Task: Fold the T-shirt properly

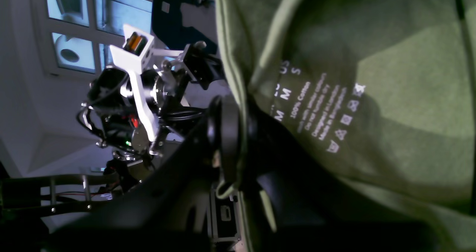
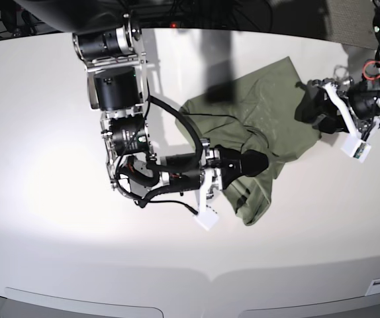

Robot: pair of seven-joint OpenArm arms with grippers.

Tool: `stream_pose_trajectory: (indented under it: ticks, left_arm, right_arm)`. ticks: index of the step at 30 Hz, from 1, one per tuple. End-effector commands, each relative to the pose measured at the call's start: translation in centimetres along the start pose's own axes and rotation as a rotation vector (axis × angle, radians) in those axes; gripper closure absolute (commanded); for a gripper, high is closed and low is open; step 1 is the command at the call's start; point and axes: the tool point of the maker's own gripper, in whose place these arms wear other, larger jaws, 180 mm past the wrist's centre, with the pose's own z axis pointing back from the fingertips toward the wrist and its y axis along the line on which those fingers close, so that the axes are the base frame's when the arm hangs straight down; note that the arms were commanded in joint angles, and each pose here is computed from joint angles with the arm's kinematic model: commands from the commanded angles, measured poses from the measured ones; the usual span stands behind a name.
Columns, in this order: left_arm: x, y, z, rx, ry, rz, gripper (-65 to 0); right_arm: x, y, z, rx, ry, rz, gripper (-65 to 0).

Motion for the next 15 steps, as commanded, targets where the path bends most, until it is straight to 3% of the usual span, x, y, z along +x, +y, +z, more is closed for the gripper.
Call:
stream_pose_trajectory:
  ticks: [1,9,15]
  left_arm:
    - [0.7,0.3,0.4,0.025,-0.030,-0.019,-28.1]
    - [0.4,0.1,-0.9,0.097,-0.075,-0.024,-28.2]
    - [-0.8,0.0,-2.6,0.195,0.004,-0.083,-28.2]
  right_arm:
    - [2.0,1.4,-0.1,0.033,-0.034,0.051,0.0]
    - [2.2,1.6,-0.3,0.038,-0.035,0.055,0.0]
    - [2.8,1.8,-0.2,0.036,-0.036,0.069,0.0]
